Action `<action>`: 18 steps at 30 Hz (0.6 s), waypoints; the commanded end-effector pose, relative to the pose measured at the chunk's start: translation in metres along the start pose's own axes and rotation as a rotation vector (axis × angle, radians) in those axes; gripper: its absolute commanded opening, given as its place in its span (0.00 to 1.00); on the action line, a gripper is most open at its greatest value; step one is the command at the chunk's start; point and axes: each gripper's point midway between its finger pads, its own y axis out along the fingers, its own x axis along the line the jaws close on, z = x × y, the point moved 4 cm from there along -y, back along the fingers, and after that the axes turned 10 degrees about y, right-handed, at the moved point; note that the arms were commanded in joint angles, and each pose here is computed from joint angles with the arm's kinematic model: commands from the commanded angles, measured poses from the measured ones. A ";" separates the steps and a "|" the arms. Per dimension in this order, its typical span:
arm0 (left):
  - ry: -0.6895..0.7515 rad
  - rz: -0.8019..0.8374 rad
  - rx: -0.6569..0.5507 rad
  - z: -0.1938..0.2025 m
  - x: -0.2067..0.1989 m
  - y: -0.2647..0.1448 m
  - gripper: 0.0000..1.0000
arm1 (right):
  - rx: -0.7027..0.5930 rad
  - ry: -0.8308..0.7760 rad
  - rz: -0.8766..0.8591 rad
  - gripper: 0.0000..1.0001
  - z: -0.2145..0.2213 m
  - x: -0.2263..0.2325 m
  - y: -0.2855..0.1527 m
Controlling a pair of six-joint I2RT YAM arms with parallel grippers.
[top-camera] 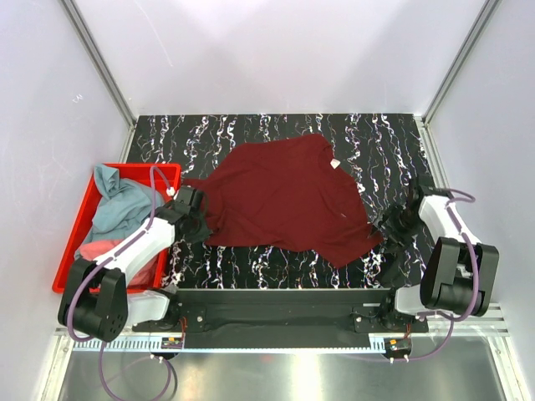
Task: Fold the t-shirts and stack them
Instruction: Flatten the tshirt out
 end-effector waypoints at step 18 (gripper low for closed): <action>0.060 0.117 -0.022 -0.008 -0.014 -0.014 0.00 | -0.184 0.091 -0.035 0.57 -0.052 0.004 0.040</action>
